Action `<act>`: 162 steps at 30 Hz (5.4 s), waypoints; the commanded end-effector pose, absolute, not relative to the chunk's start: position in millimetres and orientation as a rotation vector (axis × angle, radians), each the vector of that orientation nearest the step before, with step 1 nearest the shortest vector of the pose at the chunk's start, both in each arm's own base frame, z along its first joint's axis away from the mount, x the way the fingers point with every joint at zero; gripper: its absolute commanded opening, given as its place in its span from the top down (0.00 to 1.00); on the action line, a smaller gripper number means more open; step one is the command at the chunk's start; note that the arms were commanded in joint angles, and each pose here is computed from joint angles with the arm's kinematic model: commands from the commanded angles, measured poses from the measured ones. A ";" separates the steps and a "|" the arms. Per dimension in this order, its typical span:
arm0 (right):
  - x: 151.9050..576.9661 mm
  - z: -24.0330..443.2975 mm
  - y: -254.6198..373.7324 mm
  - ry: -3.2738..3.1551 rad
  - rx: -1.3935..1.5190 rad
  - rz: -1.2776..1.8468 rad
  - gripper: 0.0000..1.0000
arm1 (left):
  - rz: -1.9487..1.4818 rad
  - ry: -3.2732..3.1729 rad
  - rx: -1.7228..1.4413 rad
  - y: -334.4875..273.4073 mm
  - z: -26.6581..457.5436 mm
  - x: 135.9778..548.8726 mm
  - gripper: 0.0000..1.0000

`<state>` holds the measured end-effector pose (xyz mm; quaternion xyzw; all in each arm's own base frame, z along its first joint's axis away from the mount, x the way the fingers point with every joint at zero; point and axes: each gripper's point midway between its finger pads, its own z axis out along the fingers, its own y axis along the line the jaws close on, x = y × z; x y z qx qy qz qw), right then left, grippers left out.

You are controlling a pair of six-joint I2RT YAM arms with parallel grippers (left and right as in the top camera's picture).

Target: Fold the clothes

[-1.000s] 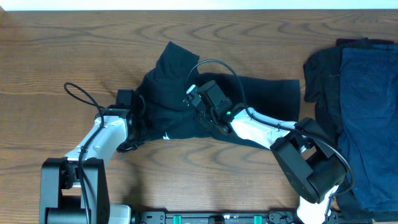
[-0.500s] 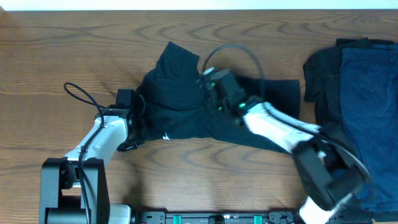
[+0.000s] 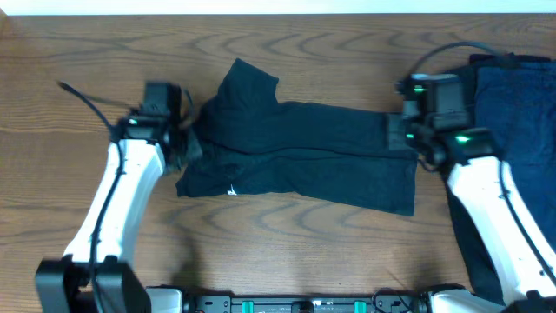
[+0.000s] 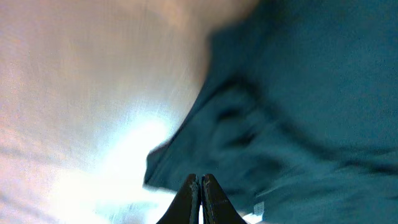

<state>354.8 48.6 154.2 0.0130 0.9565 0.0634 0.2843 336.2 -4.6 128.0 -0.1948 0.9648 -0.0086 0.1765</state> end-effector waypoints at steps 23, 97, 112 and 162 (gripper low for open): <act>334.7 139.2 -8.0 2.656 0.266 0.110 0.01 | -0.014 2.836 -0.451 -23.8 -3.8 408.8 0.94; 334.7 139.2 -8.0 2.656 0.266 0.110 0.01 | -0.135 2.689 0.308 -49.8 16.0 557.5 0.30; 334.7 139.2 -8.0 2.656 0.266 0.110 0.01 | -0.137 2.757 0.334 -48.7 -10.0 543.9 0.43; 334.7 139.2 -8.0 2.657 0.266 0.110 0.01 | -0.131 2.799 0.026 -40.2 14.8 529.2 0.41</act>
